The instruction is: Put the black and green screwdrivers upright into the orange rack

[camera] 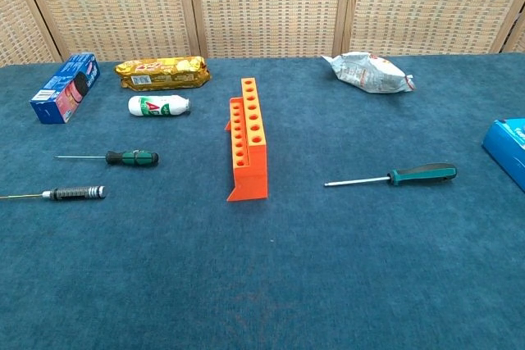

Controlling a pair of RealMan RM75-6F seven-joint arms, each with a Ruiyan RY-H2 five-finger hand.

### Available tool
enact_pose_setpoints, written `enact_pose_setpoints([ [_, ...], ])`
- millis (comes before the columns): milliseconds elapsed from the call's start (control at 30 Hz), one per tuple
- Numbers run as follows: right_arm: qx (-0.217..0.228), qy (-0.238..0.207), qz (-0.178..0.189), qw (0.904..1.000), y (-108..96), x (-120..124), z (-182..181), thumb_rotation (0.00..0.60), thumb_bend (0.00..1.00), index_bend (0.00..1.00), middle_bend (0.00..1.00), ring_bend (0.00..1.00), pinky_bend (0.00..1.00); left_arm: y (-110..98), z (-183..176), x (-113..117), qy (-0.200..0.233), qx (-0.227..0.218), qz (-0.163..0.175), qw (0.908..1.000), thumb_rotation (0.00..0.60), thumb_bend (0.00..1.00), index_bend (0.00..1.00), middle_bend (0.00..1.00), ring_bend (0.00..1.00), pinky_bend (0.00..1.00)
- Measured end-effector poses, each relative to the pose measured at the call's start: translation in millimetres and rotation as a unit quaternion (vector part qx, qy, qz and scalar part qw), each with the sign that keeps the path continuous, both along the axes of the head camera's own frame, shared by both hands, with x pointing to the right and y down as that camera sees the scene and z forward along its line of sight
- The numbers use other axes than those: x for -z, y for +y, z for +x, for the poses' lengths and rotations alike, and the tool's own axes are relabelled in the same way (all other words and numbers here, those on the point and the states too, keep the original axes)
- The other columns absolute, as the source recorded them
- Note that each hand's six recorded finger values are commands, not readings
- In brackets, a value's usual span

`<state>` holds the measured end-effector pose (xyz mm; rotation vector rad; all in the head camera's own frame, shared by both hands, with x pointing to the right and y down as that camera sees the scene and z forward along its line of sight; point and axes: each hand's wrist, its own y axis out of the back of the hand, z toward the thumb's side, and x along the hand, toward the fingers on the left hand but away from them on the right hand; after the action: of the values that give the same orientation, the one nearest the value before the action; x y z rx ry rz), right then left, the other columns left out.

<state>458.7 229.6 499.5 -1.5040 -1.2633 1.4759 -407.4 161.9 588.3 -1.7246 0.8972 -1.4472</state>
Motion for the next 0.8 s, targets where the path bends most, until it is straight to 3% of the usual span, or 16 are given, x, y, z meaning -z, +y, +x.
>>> enact_pose_setpoints([
  [200, -0.005, -0.003, -0.006, 1.0000, -1.5, -2.1, 3.2, 0.600, 0.00, 0.00, 0.00, 0.00, 0.00, -16.3, 31.0, -39.1, -0.014, -0.008, -0.031, 0.9994, 0.600, 0.30, 0.43, 0.00, 0.00, 0.00],
  [333, -0.007, -0.004, -0.009, 0.9999, -2.8, -4.0, 4.3, 0.600, 0.00, 0.00, 0.00, 0.00, 0.00, -22.2, 53.2, -67.5, -0.023, -0.013, -0.052, 0.9983, 0.600, 0.31, 0.44, 0.00, 0.00, 0.00],
  [800, -0.009, -0.008, -0.027, 0.9996, -5.1, -13.0, 4.3, 0.600, 0.00, 0.00, 0.00, 0.00, 0.00, -14.9, 77.9, -116.6, -0.060, -0.017, -0.102, 0.9928, 0.600, 0.31, 0.45, 0.00, 0.00, 0.00],
])
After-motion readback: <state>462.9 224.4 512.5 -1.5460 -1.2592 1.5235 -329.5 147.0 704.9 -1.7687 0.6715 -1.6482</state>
